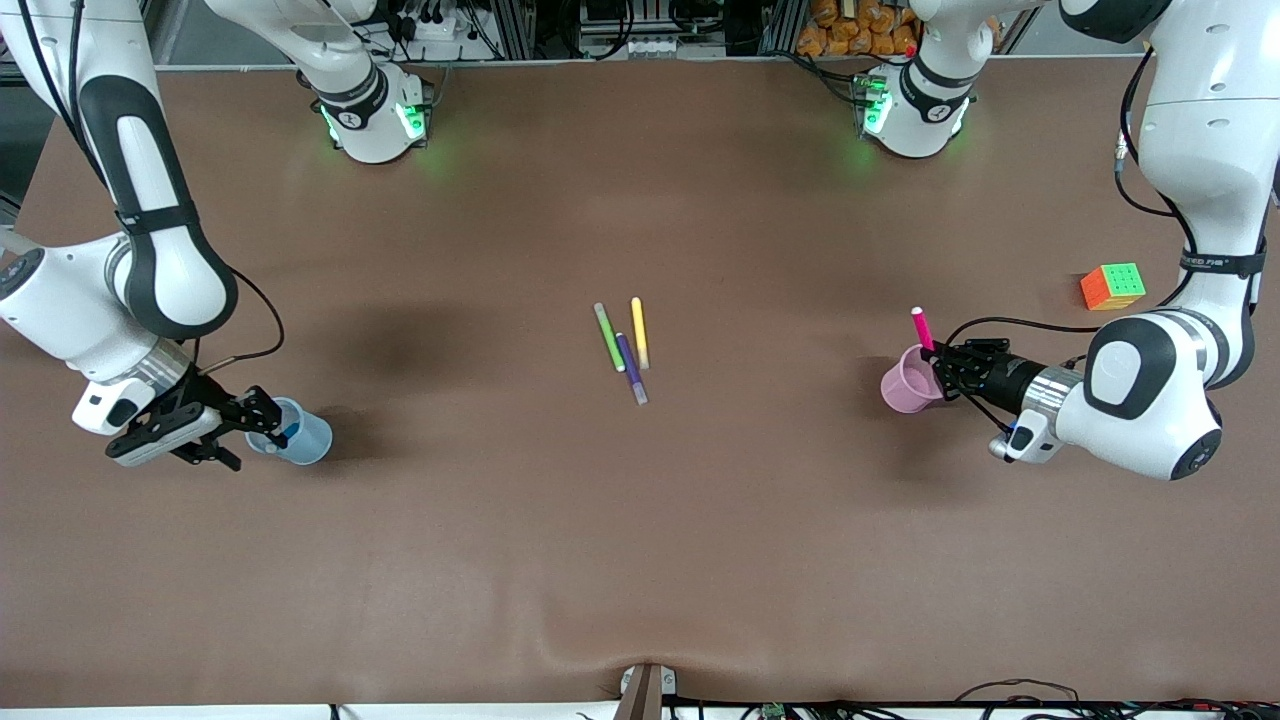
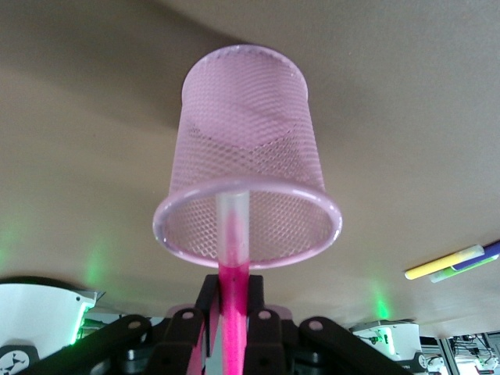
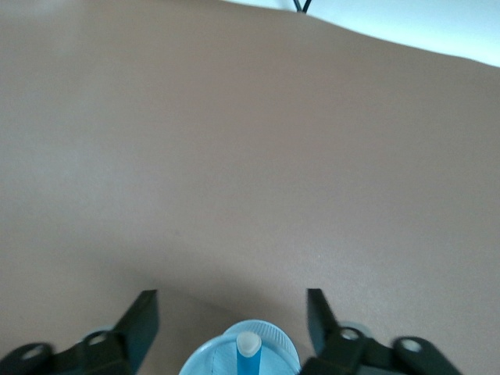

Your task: Place pink and blue markers in matching cups

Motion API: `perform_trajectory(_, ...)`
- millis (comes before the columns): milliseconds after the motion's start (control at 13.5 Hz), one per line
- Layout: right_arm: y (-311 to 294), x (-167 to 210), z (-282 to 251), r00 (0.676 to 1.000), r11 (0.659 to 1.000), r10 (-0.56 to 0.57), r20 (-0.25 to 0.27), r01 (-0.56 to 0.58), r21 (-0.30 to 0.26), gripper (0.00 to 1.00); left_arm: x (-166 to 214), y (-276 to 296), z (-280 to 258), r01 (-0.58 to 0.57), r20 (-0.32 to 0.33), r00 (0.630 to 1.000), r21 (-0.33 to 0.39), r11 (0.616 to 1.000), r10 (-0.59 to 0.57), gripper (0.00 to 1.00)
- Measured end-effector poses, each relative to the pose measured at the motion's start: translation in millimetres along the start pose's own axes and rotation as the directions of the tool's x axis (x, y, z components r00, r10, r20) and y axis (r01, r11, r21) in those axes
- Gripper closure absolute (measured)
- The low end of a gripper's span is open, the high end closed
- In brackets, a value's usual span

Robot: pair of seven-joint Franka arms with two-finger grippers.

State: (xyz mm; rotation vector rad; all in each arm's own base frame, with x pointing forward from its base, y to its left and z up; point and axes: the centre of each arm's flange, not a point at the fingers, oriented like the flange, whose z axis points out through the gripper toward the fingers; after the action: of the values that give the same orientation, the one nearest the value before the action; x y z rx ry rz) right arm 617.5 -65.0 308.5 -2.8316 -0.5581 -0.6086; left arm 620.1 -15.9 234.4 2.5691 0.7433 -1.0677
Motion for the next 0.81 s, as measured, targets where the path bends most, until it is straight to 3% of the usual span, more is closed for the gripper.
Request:
perform_trajectory(74, -2.5, 7.5, -5.0, 0.999, 0.998, 0.048, 0.002, -0.048, 0.029, 0.01, 2.0, 0.0, 2.1, -0.002, -0.001, 1.000, 0.004, 1.000, 0.002, 0.82)
perform_trajectory(296, -9.4, 34.9, -26.7, 0.966, 0.960, 0.254, 0.043, -0.257, 0.115, 0.00, 9.0, 0.4, 7.7, 0.000, -0.008, 1.000, 0.004, 1.000, 0.000, 0.82)
perform_trajectory(665, 5.8, 49.3, -59.1, 0.916, 0.901, 0.375, 0.143, -0.396, 0.178, 0.00, 18.0, 4.0, 3.4, -0.003, -0.031, 1.000, -0.012, 1.000, 0.003, 0.82)
perform_trajectory(813, 13.6, 46.5, -64.2, 0.914, 0.902, 0.374, 0.158, -0.398, 0.168, 0.00, 17.5, 5.7, -1.8, -0.007, -0.042, 0.999, -0.017, 1.000, 0.006, 0.67)
